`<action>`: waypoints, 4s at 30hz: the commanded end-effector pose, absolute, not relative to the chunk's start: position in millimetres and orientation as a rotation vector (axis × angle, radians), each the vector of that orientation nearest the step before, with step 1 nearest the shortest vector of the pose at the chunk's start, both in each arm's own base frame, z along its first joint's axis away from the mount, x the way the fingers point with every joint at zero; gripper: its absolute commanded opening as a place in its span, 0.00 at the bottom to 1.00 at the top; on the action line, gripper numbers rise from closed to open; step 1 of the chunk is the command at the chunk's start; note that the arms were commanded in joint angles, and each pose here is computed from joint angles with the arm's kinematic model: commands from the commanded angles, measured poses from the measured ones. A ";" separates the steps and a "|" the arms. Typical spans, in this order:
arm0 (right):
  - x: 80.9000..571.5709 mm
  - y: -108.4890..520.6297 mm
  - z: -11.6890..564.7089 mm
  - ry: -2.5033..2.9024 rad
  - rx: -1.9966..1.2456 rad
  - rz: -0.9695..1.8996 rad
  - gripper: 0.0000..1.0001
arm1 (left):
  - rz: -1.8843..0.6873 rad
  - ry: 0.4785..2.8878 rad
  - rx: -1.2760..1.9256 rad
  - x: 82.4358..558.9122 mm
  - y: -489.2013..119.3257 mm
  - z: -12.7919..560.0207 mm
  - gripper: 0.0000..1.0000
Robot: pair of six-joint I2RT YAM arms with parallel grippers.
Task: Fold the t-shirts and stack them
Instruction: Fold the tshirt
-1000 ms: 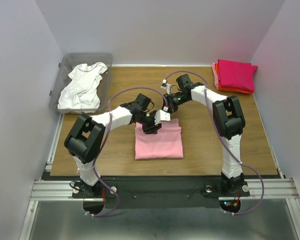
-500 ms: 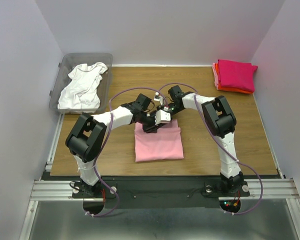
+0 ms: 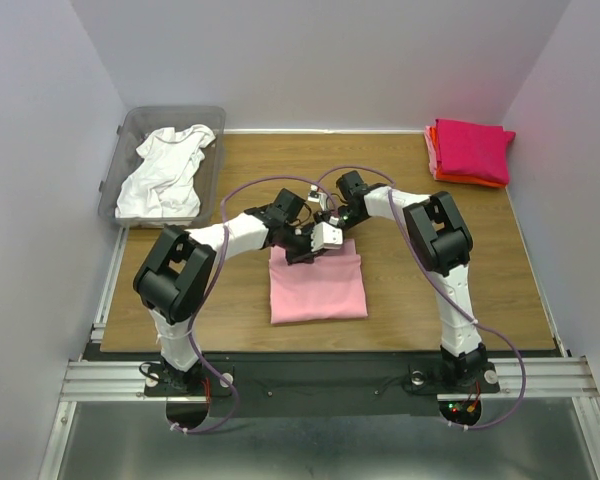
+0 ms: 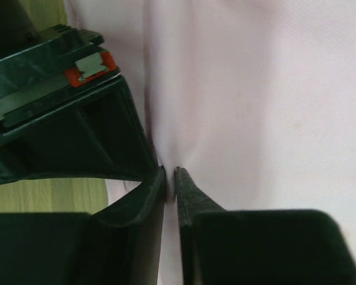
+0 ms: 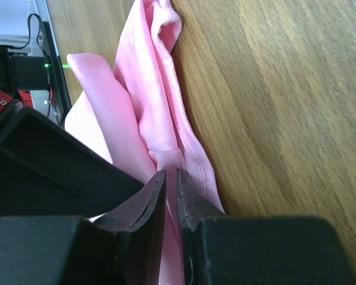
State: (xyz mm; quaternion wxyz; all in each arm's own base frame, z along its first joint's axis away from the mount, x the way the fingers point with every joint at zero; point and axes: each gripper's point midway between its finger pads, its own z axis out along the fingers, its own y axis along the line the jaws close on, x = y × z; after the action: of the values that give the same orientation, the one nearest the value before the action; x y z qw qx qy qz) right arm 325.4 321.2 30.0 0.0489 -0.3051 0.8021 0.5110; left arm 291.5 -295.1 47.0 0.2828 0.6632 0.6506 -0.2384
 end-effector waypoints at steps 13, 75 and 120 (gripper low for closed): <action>323.4 314.7 7.6 2.463 -0.960 1.488 0.18 | -0.452 1.531 1.753 313.7 -297.0 120.5 0.00; 395.6 306.7 34.8 2.355 -1.002 1.166 0.27 | -0.419 1.455 1.758 353.0 -296.3 116.5 0.02; 457.9 228.9 61.9 2.413 -0.458 0.972 0.32 | -1.050 2.218 0.611 419.5 -217.0 63.2 0.35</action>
State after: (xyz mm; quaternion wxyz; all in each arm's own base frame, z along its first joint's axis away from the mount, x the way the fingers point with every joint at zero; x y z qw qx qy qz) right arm 410.0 237.4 38.6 0.1584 -0.1474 0.8923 0.3962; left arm 403.4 -220.3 42.3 0.2730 0.2034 0.8467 -0.4090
